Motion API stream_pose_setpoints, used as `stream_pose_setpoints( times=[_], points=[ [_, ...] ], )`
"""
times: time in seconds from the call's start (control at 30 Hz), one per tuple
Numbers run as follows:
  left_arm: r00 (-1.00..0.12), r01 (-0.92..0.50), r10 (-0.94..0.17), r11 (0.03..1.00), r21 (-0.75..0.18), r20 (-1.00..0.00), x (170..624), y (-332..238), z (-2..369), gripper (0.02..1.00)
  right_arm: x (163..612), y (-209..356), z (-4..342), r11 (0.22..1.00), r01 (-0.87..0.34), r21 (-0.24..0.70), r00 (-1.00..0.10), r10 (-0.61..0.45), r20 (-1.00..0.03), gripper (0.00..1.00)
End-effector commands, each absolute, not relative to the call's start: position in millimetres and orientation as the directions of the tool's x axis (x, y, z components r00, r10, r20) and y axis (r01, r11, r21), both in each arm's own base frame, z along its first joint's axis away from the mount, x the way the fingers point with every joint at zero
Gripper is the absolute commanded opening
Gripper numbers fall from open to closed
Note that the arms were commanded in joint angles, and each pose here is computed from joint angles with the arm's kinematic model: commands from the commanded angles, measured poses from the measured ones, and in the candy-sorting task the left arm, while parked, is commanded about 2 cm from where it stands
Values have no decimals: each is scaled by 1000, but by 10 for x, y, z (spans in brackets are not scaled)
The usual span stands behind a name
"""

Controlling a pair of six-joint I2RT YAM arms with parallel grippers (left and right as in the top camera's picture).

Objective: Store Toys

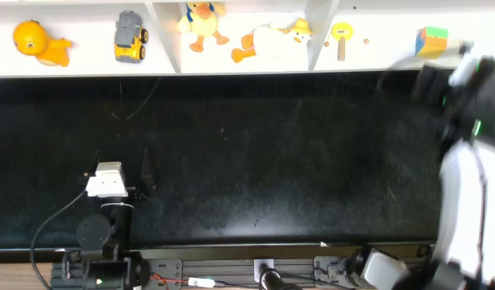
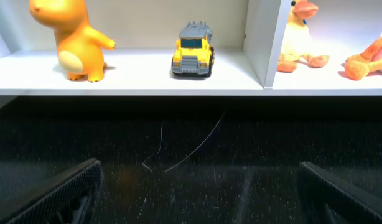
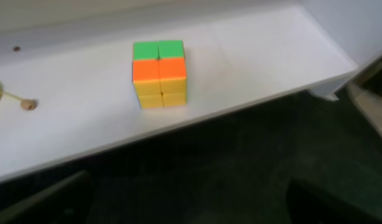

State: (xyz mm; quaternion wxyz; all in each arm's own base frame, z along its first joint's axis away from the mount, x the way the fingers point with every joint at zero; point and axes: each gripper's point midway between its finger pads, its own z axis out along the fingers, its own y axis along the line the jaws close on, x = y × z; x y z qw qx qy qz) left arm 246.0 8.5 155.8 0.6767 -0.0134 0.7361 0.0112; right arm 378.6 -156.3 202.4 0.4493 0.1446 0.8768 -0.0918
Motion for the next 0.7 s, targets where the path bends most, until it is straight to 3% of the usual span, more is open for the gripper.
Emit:
stream_pose_setpoints(
  times=[0.03,0.1,0.33,0.57,0.7],
  points=[
    [-78,-33,-20,999,-17,-997,2457,85,1561,998,3297,-1195,1898,952,303,-36,-423,100,-900,998],
    [-78,-33,-20,999,-17,-997,2457,85,1561,998,3161,-944,1826,967,250,-45,-360,50,-931,996],
    [-78,-33,-20,999,-17,-997,2457,85,1561,996,2762,-111,1448,996,-4,-94,-293,-91,-952,998],
    [-78,-33,-20,999,-17,-997,2457,85,1561,996,2548,-57,1321,995,-13,-99,-180,-100,-979,996],
    [-78,-33,-20,999,-17,-997,2457,85,1561,998,2494,-99,1596,999,28,-47,-66,-45,-997,996]
  ],
)
